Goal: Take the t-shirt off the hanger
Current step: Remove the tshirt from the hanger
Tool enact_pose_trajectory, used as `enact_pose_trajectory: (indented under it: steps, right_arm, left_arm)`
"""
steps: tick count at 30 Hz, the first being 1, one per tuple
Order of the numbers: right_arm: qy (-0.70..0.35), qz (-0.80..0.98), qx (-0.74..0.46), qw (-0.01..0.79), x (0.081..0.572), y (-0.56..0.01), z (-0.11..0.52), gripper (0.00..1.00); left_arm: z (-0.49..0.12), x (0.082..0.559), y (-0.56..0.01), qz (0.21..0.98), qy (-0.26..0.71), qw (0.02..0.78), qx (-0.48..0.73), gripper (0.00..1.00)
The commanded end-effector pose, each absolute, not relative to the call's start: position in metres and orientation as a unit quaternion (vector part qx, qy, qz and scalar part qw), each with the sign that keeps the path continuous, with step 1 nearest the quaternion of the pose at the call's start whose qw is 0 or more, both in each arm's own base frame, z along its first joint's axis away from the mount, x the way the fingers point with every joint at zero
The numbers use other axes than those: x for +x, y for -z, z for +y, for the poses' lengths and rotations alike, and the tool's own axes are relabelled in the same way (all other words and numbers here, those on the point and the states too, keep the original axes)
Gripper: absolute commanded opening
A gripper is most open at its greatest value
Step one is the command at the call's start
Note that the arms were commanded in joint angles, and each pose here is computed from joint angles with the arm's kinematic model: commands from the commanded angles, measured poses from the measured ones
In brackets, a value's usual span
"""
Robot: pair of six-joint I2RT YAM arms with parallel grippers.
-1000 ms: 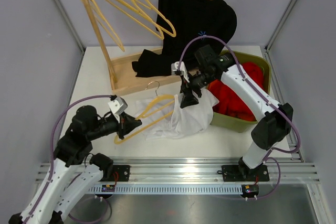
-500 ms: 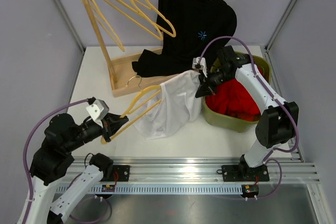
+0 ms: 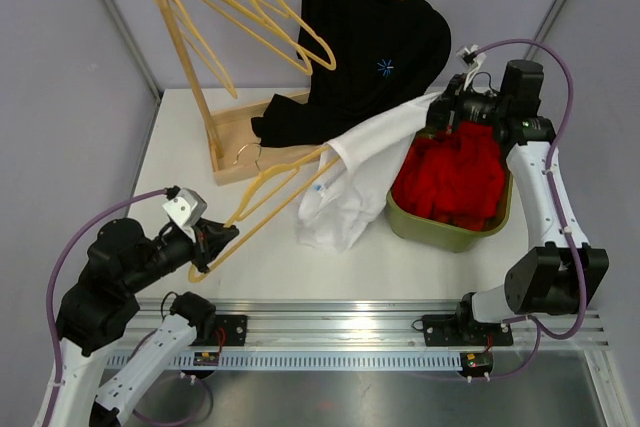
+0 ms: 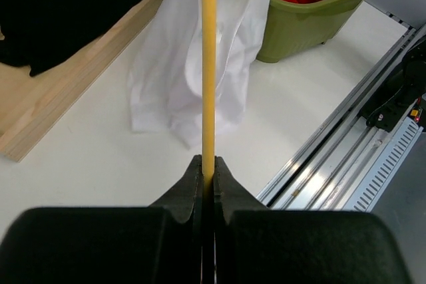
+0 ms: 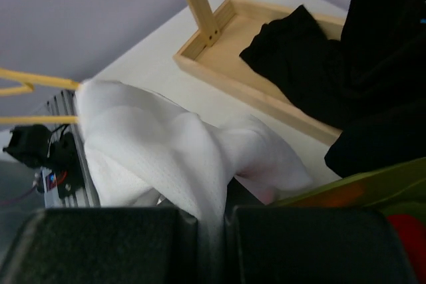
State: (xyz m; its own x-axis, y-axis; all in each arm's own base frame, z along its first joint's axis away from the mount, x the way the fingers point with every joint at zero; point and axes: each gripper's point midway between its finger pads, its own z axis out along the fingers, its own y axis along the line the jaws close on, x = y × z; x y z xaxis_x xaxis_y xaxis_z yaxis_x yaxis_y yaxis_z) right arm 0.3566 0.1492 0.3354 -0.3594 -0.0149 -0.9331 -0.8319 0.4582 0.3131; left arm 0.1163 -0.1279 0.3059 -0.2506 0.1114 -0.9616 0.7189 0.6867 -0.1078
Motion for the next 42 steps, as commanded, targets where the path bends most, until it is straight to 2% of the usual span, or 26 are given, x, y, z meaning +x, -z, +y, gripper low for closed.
enact_pose_trajectory:
  steps: [1, 6, 15, 23, 29, 30, 32, 33, 34, 37, 42]
  right_arm:
    - [-0.457, 0.684, -0.26, 0.506, 0.365, -0.37, 0.147, 0.0]
    - [-0.457, 0.689, -0.24, 0.509, 0.371, -0.366, 0.141, 0.0]
    - [-0.46, 0.713, -0.251, 0.466, 0.374, -0.338, 0.144, 0.0]
    - [-0.43, 0.682, -0.457, 0.376, 0.303, -0.291, 0.236, 0.0]
    - [-0.421, 0.674, -0.491, 0.357, 0.286, -0.267, 0.242, 0.02]
    - [-0.417, 0.682, -0.489, 0.349, 0.285, -0.259, 0.24, 0.04]
    - [-0.401, 0.69, -0.494, 0.344, 0.286, -0.249, 0.236, 0.17]
    - [-0.398, 0.697, -0.494, 0.334, 0.284, -0.242, 0.233, 0.24]
    - [-0.387, 0.704, -0.496, 0.33, 0.284, -0.236, 0.229, 0.41]
    - [-0.355, 0.707, -0.516, 0.329, 0.285, -0.232, 0.22, 0.59]
    - [-0.315, 0.673, -0.559, 0.369, 0.278, -0.252, 0.211, 0.69]
  left_arm:
    - [-0.12, 0.112, -0.326, 0.729, 0.275, 0.572, 0.258, 0.0]
    - [-0.112, 0.107, -0.33, 0.729, 0.265, 0.579, 0.251, 0.0]
    - [-0.1, 0.093, -0.366, 0.698, 0.263, 0.622, 0.238, 0.0]
    - [-0.109, 0.12, -0.363, 0.698, 0.262, 0.629, 0.222, 0.0]
    - [-0.113, 0.139, -0.357, 0.703, 0.256, 0.632, 0.204, 0.0]
    - [-0.114, 0.141, -0.355, 0.704, 0.256, 0.63, 0.205, 0.0]
    - [-0.116, 0.142, -0.35, 0.707, 0.257, 0.625, 0.206, 0.0]
    - [-0.117, 0.143, -0.348, 0.708, 0.259, 0.624, 0.208, 0.0]
    - [-0.118, 0.142, -0.347, 0.707, 0.261, 0.623, 0.212, 0.0]
    - [-0.125, 0.144, -0.338, 0.713, 0.267, 0.608, 0.225, 0.0]
    - [-0.141, 0.143, -0.323, 0.717, 0.287, 0.575, 0.271, 0.0]
